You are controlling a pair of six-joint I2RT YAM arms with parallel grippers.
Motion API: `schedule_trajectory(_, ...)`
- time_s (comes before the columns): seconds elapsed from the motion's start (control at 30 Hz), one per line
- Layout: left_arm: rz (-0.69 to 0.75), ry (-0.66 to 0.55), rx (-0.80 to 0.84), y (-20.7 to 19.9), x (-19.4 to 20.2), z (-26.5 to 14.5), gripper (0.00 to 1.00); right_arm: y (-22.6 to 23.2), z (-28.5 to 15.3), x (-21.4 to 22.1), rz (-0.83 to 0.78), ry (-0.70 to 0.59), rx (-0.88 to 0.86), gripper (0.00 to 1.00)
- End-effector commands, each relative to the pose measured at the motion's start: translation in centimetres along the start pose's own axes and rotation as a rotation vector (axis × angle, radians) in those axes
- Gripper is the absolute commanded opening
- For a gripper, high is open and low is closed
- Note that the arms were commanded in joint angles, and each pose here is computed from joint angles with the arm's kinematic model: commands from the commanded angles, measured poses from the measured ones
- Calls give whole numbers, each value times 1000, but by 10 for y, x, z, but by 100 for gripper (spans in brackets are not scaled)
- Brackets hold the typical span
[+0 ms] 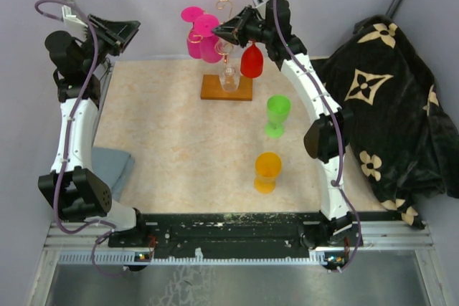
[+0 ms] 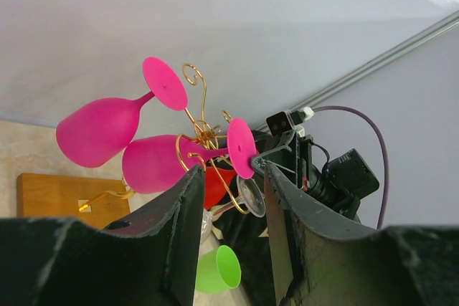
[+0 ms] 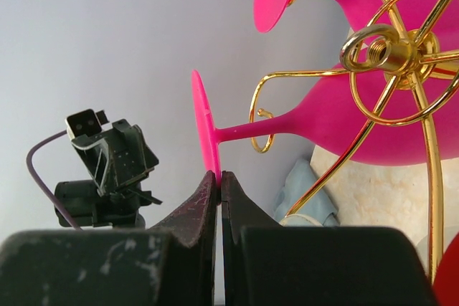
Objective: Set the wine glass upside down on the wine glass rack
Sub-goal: Turn the wine glass upside down at the wine rack.
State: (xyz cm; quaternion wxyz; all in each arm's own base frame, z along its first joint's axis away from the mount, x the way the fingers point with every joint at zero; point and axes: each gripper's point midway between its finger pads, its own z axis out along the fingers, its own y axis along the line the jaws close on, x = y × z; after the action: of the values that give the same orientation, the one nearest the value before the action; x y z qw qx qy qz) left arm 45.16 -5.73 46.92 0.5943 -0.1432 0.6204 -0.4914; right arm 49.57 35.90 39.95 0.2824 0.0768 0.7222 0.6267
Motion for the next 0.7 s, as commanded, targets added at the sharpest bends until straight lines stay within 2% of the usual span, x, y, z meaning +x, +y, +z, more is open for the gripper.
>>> schedule_trajectory(0.0,19,-22,25,-8,-5,-5,45,40,-7,-4,-81,-30,-86,0)
schedule_trajectory(0.2,1,10,46,-8,1,-2,44,37,-4,-1,-88,-21,-84,0)
schedule_trajectory(0.4,-100,160,130,-13,33,17,45,35,-5,2,-97,-10,-82,0)
schedule_trajectory(0.67,-203,308,188,-26,79,63,45,35,-9,6,-109,-5,-85,0)
